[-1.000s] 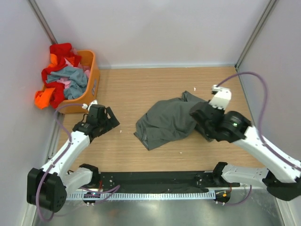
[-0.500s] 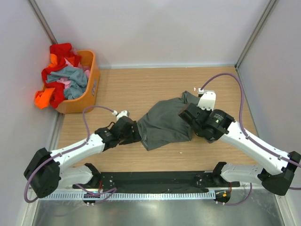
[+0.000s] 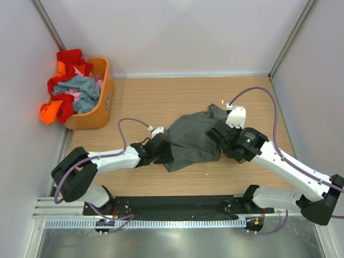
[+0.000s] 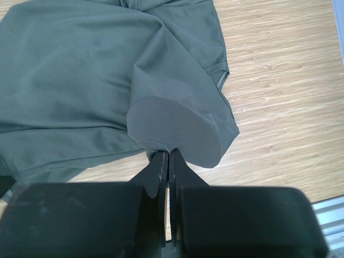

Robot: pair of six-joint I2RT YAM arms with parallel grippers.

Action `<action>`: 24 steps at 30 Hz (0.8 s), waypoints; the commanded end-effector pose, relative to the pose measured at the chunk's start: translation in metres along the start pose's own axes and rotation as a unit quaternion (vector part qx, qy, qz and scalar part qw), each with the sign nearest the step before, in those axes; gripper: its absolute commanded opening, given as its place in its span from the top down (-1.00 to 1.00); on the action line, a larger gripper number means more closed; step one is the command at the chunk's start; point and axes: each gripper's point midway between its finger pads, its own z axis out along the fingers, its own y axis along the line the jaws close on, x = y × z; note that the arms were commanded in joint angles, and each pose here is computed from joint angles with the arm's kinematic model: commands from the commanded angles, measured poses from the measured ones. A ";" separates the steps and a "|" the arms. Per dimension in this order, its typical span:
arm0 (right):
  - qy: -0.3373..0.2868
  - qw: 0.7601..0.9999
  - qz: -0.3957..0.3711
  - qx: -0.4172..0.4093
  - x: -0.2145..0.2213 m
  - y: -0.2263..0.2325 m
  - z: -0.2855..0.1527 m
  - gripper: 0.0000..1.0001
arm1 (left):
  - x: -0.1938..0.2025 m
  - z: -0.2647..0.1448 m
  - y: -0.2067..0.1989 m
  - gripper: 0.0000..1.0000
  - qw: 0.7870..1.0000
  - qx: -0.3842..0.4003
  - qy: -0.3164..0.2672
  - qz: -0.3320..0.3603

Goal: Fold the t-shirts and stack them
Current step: Flatten the tshirt out

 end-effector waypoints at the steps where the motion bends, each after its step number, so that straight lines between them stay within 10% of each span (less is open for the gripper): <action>1: -0.016 1.000 0.013 -0.003 -0.007 -0.003 -0.001 0.97 | -0.015 0.003 -0.040 0.08 0.999 0.042 -0.024 -0.004; 24: -0.012 1.000 0.013 -0.004 0.002 -0.010 0.003 0.97 | 0.003 0.001 -0.032 0.41 0.996 -0.068 -0.035 0.045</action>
